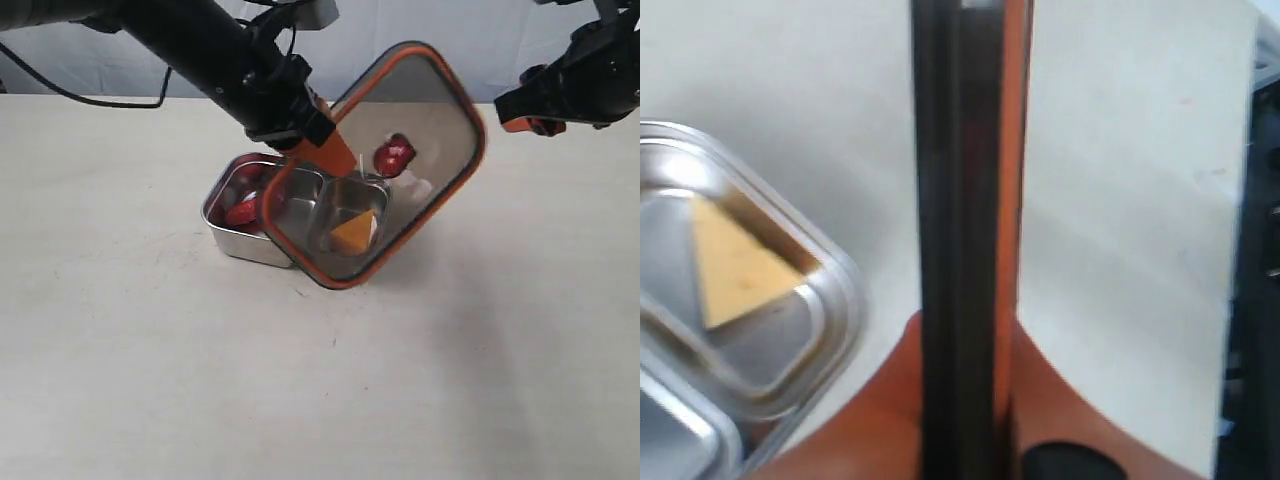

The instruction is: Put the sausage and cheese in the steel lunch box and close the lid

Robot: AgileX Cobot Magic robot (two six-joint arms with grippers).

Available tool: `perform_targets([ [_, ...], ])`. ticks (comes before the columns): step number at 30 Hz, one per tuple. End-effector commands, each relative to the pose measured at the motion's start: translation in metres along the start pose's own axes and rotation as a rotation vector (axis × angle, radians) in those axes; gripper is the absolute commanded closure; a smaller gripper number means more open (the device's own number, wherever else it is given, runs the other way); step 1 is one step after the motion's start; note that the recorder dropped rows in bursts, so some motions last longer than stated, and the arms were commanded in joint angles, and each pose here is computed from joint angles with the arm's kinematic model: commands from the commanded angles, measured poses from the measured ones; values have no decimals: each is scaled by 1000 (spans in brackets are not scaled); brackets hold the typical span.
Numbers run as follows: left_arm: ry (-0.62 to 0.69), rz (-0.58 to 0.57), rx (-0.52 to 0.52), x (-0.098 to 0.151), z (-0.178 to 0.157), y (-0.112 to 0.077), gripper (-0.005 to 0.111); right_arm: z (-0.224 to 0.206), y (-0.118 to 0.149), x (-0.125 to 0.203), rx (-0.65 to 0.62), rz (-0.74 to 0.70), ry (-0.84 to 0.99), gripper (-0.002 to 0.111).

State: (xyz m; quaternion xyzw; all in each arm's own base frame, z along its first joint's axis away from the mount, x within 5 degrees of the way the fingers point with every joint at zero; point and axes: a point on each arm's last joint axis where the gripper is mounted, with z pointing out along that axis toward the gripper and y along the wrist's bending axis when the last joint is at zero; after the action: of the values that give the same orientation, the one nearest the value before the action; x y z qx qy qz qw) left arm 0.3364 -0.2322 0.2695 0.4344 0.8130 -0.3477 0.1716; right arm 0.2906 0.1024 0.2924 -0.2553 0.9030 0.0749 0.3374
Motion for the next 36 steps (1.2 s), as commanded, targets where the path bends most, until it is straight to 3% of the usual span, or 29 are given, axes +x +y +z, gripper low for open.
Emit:
perform_targets([
  [1, 12, 100, -235, -7, -20, 9, 106, -13, -16, -2, 114, 64, -23, 59],
  [6, 63, 171, -361, -11, -30, 17, 106, -19, -32, 2, 158, 124, -28, 59],
  [14, 31, 339, -565, -22, -47, 23, 106, -20, -39, 3, 183, 127, -30, 59],
  [22, 133, 635, -561, -21, -48, 22, 107, -20, -40, 0, 195, 119, -65, 59],
  [29, 311, 807, -599, -10, -22, 11, 107, -20, -41, 0, 200, 115, -76, 59],
  [36, 302, 934, -751, -7, 13, -3, 107, -19, -42, 2, 211, 95, -65, 59],
])
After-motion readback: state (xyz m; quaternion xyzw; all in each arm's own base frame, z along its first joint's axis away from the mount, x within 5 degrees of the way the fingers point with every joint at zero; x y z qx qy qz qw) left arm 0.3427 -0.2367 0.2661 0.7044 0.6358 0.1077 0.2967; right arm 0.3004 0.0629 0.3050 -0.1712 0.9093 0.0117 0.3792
